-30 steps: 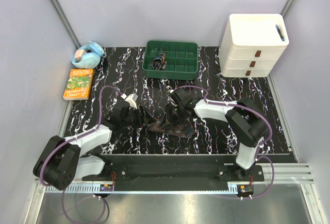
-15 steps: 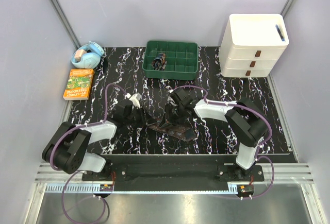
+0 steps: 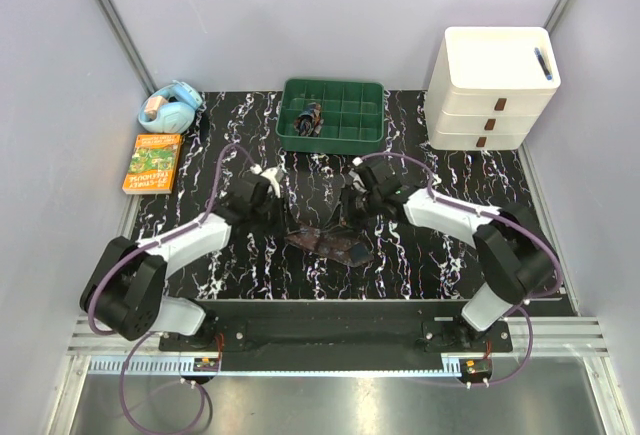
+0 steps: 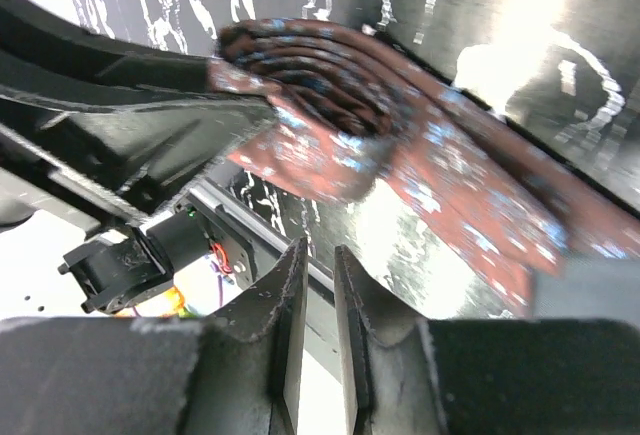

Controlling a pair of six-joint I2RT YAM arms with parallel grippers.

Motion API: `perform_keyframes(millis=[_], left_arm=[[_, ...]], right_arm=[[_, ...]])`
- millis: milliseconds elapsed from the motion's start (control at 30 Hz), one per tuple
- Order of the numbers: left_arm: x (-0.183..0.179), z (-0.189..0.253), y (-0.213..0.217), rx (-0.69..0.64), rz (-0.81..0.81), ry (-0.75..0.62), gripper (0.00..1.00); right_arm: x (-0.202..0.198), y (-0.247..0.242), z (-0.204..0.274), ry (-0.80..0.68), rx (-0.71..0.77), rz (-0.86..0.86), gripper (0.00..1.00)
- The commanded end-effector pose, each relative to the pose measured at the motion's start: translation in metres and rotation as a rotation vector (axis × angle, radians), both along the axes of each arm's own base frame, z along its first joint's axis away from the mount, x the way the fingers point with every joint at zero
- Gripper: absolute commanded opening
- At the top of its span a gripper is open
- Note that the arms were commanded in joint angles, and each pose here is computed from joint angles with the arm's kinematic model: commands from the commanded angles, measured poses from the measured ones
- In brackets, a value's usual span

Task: Roll the ties
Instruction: Roll the tie at the center of the board.

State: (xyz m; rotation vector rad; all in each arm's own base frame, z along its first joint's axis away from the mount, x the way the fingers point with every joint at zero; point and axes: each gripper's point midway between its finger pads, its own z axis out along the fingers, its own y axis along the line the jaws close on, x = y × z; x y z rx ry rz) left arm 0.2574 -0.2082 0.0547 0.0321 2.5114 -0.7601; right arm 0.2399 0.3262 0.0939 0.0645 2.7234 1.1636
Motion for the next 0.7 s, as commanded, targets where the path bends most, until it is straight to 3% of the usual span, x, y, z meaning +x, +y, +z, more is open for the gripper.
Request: perform_keyframes(millis=[0, 200, 233, 433, 667], left_arm=[[0.006, 0.018, 0.015, 0.248, 0.004, -0.055, 0.23], [0.007, 0.022, 0.008, 0.475, 0.014, -0.074, 0.24], [0.011, 0.033, -0.001, 0.515, 0.019, -0.126, 0.24], [0.009, 0.026, -0.007, 0.835, -0.021, -0.138, 0.23], [0.005, 0.032, -0.021, 0.992, 0.017, -0.187, 0.23]], right_arm=[[-0.009, -0.022, -0.006, -0.003, -0.036, -0.005, 0.24], [-0.018, -0.039, -0.020, 0.014, -0.065, -0.017, 0.24], [-0.018, -0.040, -0.018, 0.009, -0.062, -0.022, 0.24], [-0.018, -0.061, -0.017, 0.000, -0.063, -0.069, 0.24], [-0.021, -0.086, -0.015, -0.013, -0.089, -0.120, 0.24]])
